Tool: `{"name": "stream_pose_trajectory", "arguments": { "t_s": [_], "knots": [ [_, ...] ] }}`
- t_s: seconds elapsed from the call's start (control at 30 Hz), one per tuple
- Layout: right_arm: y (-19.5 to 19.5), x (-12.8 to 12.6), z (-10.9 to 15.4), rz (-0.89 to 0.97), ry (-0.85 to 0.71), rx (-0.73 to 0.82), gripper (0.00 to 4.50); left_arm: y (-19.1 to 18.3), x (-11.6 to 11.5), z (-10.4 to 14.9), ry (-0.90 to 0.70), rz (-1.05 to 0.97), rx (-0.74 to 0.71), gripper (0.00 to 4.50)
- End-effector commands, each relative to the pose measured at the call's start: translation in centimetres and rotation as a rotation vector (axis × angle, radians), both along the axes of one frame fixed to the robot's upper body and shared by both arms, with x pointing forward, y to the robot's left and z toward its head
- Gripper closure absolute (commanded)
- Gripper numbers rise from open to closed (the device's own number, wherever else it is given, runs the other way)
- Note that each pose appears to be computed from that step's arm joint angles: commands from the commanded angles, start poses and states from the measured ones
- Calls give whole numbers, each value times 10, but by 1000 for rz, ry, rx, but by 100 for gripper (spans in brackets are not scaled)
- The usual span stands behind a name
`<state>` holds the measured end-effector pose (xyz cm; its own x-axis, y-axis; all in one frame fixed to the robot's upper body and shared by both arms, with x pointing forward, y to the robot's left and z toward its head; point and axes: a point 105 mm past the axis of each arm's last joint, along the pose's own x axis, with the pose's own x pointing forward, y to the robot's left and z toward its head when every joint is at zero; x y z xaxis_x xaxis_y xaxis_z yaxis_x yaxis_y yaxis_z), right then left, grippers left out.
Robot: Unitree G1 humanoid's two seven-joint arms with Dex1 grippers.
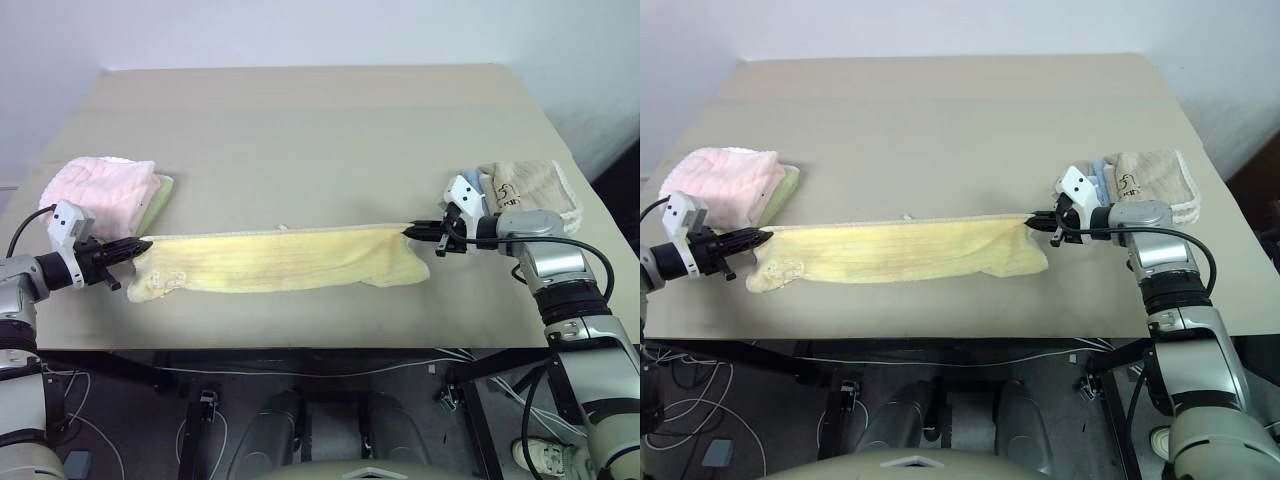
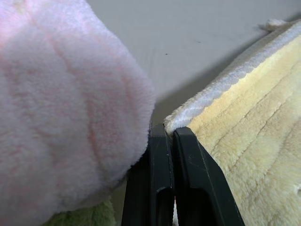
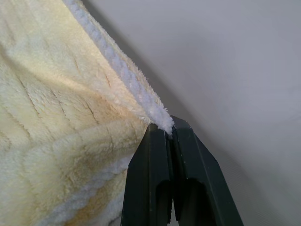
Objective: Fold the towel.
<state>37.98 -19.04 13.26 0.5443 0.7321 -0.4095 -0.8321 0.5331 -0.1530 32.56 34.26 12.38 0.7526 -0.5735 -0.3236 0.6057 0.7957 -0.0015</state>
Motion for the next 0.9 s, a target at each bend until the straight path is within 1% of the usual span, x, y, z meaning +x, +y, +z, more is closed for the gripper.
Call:
{"name": "stream_pose_trajectory", "arguments": {
  "t_s": [0.03,0.23,0.43,0.53,0.63,0.7,0.9],
  "knots": [
    [-17,5,26,-62,-83,-2,450,9,-4,11,-29,26,1,446],
    [-7,9,19,-62,-78,6,450,6,-9,-9,16,32,9,446],
    [-2,8,17,-41,-73,19,450,7,-5,-8,-21,83,-41,446],
    [4,4,20,-11,-64,47,384,8,-4,-5,-34,94,-58,381],
    [5,2,20,1,-62,47,292,10,-3,-1,-58,108,-69,288],
    [6,3,20,-3,-67,52,221,10,-3,0,-71,118,-67,215],
    [2,2,26,-28,-64,86,25,9,-5,0,-111,125,-56,20]
  ]
}}
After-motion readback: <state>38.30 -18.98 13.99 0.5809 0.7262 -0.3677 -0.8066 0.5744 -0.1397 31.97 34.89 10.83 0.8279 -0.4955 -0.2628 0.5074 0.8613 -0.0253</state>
